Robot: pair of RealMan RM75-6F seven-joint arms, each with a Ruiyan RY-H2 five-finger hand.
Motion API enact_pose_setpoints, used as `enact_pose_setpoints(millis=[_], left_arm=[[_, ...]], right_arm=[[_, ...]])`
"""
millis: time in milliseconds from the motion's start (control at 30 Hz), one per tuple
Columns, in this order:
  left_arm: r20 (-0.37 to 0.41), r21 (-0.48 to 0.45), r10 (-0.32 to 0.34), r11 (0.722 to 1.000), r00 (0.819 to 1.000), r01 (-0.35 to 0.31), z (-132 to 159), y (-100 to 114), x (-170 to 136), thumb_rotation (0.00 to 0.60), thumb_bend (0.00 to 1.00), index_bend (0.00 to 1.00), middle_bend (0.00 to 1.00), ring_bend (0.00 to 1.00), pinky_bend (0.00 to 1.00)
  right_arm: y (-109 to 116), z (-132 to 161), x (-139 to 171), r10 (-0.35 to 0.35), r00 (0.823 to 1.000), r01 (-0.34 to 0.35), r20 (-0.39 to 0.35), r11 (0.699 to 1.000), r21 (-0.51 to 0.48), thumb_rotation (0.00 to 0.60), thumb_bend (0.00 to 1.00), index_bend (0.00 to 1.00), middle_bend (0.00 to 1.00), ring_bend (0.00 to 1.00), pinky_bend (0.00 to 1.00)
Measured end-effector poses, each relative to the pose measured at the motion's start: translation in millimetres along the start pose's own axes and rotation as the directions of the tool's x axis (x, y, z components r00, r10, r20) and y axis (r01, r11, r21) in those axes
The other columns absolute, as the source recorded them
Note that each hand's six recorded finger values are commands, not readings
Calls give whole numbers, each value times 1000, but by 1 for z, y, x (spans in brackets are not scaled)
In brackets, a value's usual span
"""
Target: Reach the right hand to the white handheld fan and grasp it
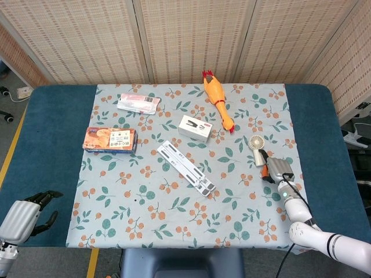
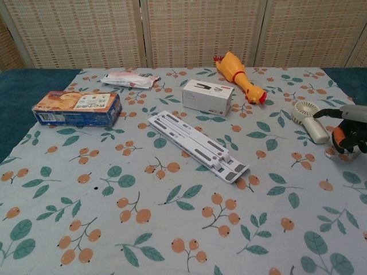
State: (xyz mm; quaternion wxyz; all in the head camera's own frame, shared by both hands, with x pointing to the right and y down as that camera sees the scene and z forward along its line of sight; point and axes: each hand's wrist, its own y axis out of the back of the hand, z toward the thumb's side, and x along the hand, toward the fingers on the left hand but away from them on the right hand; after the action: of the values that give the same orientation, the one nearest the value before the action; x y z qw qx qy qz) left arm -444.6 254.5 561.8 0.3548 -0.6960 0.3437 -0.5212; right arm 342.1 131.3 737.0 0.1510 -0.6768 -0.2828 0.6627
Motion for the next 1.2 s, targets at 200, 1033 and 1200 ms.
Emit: enact_pose_setpoints(millis=[200,1033,1200], left_arm=[[1,0,0,1000,1000,0,0,0,0,600,427,300,334,382,592],[0,-4,7,1000,1000,-7,-1,2,0,600,427,300,334,382,593],[1,-3,4,1000,1000,-4,-1,1,0,600,428,300,334,382,593]], right_arm=[[-2,-5,-1,6,1000,-6,13,1000,-4,600,810,20,636,573,625],[-8,-15,-6,18,999,-17,36,1000,-21,600,810,19,636,573,625],[-6,-16,-5,12,999,-11,32,1000,-23,600,810,19,636,573,625]])
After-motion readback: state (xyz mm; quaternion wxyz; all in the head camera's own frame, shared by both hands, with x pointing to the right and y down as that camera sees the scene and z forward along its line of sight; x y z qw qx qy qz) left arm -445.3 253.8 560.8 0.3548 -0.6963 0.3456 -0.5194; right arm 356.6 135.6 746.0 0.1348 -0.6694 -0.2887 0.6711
